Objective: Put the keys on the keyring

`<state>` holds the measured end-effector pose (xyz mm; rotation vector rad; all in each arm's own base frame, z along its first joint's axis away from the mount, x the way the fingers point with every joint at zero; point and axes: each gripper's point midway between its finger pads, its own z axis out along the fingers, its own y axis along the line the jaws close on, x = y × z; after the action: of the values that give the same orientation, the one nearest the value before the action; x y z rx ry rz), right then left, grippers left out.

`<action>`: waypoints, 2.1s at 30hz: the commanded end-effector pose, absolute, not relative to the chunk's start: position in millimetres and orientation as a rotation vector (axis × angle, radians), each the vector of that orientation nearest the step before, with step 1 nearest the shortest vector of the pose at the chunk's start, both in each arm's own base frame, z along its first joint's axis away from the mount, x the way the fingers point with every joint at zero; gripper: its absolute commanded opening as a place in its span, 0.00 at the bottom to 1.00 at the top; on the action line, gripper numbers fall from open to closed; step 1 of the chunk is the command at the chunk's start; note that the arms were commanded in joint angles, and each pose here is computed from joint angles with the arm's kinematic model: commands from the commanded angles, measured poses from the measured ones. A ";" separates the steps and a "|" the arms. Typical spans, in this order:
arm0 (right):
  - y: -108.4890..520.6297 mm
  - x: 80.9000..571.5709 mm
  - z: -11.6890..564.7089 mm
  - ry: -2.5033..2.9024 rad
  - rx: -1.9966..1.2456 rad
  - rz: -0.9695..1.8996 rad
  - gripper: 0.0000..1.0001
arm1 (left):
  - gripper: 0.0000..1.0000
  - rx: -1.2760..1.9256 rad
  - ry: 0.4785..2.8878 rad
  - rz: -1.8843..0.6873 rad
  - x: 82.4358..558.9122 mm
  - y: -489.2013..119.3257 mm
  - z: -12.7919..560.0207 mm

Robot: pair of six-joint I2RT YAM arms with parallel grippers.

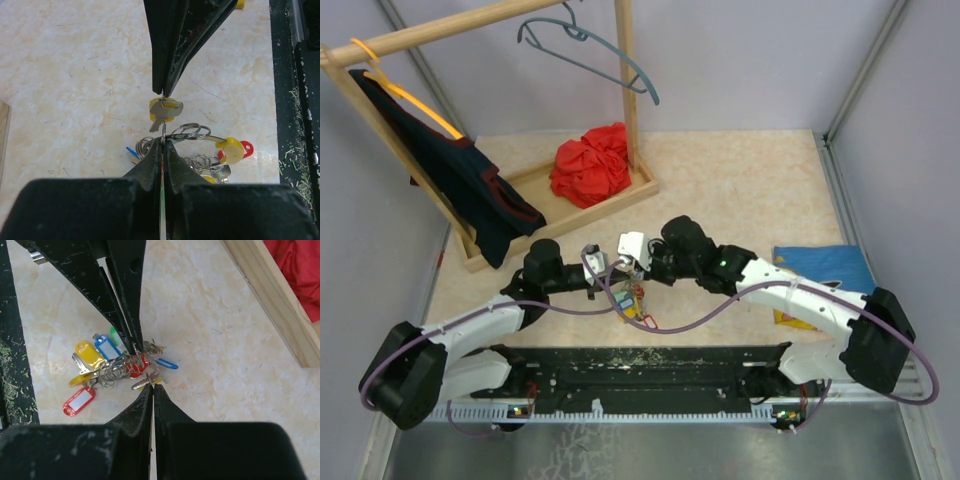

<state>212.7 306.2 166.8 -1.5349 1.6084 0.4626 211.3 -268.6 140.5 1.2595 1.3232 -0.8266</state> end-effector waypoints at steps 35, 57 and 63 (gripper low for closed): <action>326.3 216.2 172.5 1.543 -1.548 0.433 0.00 | 0.01 1.243 1.221 -0.890 203.8 -275.3 166.9; 255.3 212.3 126.6 2.300 -1.046 0.234 0.00 | 0.01 1.203 1.236 -0.844 208.6 -269.2 165.5; 215.7 215.0 95.0 2.551 -0.909 0.102 0.00 | 0.01 1.203 1.238 -0.879 207.1 -270.6 163.3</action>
<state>208.6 242.5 100.2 -1.1003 2.3805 0.2113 207.8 -268.5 151.5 1.2139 1.2962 -0.8561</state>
